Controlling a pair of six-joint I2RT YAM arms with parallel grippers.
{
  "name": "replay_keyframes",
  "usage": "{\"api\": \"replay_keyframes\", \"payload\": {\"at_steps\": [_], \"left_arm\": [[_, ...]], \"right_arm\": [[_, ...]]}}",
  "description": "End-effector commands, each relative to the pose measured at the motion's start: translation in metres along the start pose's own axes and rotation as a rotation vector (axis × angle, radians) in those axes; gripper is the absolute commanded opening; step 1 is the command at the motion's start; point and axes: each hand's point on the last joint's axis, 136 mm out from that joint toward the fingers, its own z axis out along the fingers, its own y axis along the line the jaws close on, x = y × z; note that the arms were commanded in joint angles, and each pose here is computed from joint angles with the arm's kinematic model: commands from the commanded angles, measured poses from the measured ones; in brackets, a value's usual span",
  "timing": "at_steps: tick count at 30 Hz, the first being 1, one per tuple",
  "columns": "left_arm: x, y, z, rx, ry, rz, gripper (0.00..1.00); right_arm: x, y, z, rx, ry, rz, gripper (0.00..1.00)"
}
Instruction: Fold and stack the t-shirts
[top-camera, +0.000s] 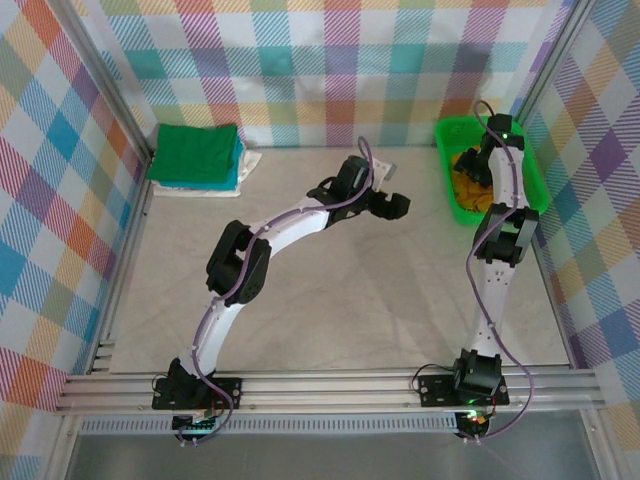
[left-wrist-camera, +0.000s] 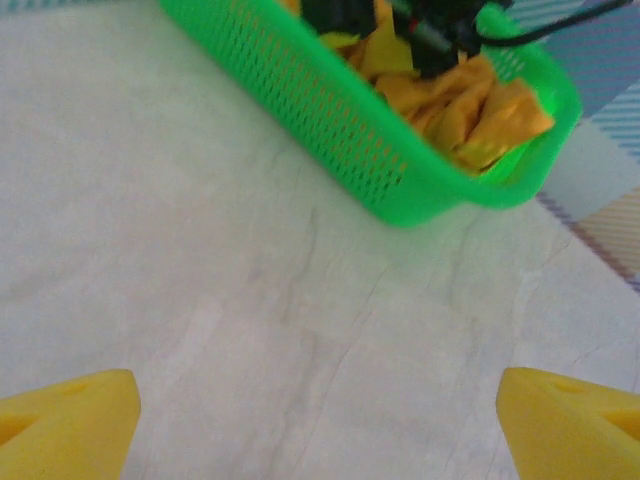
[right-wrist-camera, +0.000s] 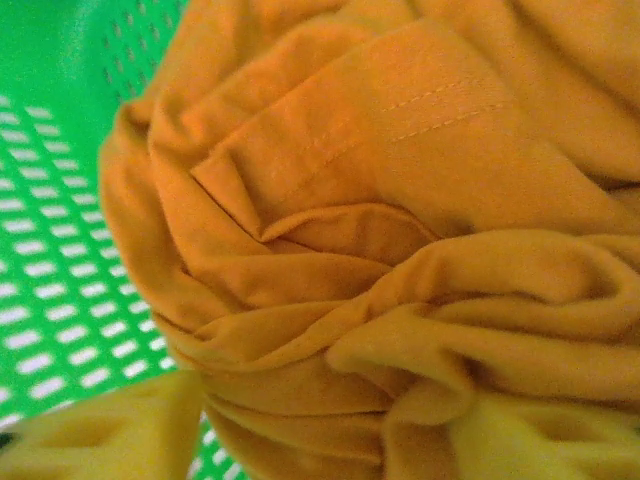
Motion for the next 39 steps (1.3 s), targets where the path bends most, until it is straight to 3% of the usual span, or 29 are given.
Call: {"api": "replay_keyframes", "payload": {"at_steps": [1,4,8,16,29,33,39], "left_arm": [[-0.037,-0.025,-0.036,0.027,-0.104,0.017,0.92],[-0.039,-0.021,-0.048,-0.011,-0.142,0.034,0.93],[-0.040,-0.022,-0.053,-0.019,-0.134,0.023,0.93],[-0.056,-0.032,-0.097,-0.034,-0.235,0.023,0.93],[-0.051,-0.033,-0.156,-0.091,-0.286,0.031,0.93],[-0.050,-0.025,-0.181,-0.115,-0.331,0.034,0.93],[-0.030,-0.005,-0.198,-0.170,-0.321,0.023,0.94]], "right_arm": [[-0.001,0.009,-0.001,-0.069,0.012,0.018,0.33],[-0.014,0.017,-0.020,-0.086,-0.040,0.006,0.25],[-0.036,0.036,-0.075,-0.151,-0.147,-0.001,0.00],[-0.063,0.069,-0.206,-0.246,-0.404,-0.043,0.00],[-0.053,0.156,-0.403,-0.398,-0.756,-0.276,0.00],[-0.030,0.189,-0.463,-0.473,-0.875,-0.393,0.00],[0.032,0.243,-0.554,-0.622,-1.056,-0.615,0.00]]}}
